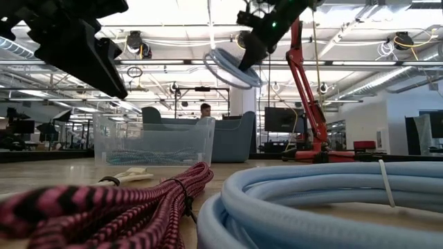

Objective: Pick & Place USB Port
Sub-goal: Put the right blue USB cable into the dark blue bin

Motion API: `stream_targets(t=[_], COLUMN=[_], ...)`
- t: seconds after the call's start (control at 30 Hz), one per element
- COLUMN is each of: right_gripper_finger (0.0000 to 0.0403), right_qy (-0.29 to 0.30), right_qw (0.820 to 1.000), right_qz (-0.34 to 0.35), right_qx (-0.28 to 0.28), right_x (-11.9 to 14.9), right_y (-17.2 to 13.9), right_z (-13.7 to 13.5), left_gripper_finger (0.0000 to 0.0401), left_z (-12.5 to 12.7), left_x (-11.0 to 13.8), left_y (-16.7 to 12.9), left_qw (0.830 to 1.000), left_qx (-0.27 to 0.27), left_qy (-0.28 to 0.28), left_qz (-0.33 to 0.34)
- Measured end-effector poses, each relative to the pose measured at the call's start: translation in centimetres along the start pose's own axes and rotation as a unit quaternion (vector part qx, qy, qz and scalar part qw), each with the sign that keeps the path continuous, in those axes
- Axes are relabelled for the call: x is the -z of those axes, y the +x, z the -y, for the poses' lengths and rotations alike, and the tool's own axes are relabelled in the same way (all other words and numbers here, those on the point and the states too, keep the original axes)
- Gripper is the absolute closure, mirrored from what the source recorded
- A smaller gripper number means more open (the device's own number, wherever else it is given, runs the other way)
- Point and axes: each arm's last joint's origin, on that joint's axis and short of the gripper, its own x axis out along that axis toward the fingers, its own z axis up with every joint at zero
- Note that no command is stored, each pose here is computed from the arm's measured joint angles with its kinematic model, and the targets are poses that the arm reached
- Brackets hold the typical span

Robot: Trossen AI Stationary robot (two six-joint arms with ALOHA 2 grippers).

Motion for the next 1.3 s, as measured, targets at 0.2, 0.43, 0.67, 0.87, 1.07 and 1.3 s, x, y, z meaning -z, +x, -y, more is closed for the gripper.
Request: stream_targets(t=[0.2, 0.43, 0.67, 0.87, 1.07, 1.3], right_gripper_finger=[0.0355, 0.0355, 0.0355, 0.0355, 0.0355, 0.0355], right_qy=[0.007, -0.035, -0.073, -0.066, -0.057, -0.045], right_qw=[1.000, 0.997, 0.991, 0.992, 0.991, 0.989], right_qz=[-0.015, -0.063, -0.107, -0.103, -0.121, -0.138], right_qx=[-0.002, -0.025, -0.038, -0.027, -0.023, -0.025], right_x=[-0.5, -2.7, -1.7, -1.2, -0.4, 0.4], right_y=[3.8, 7.7, 10.6, 11.1, 11.6, 12.4], right_z=[1.7, 0.7, -0.5, 0.3, 1.3, 1.9], left_gripper_finger=[0.0268, 0.0268, 0.0268, 0.0268, 0.0268, 0.0268], left_z=[0.1, 0.2, 0.7, 1.3, 1.4, 1.4], left_x=[-0.1, -0.3, 0.1, 0.3, 0.3, 0.2], left_y=[0.0, -0.1, -0.3, -0.6, -0.7, -0.7], left_qw=[1.000, 1.000, 1.000, 1.000, 1.000, 1.000], left_qx=[0.002, 0.007, 0.015, 0.023, 0.022, 0.023], left_qy=[-0.007, -0.007, -0.006, -0.006, -0.009, -0.011], left_qz=[0.008, 0.014, 0.009, 0.011, 0.013, 0.016])
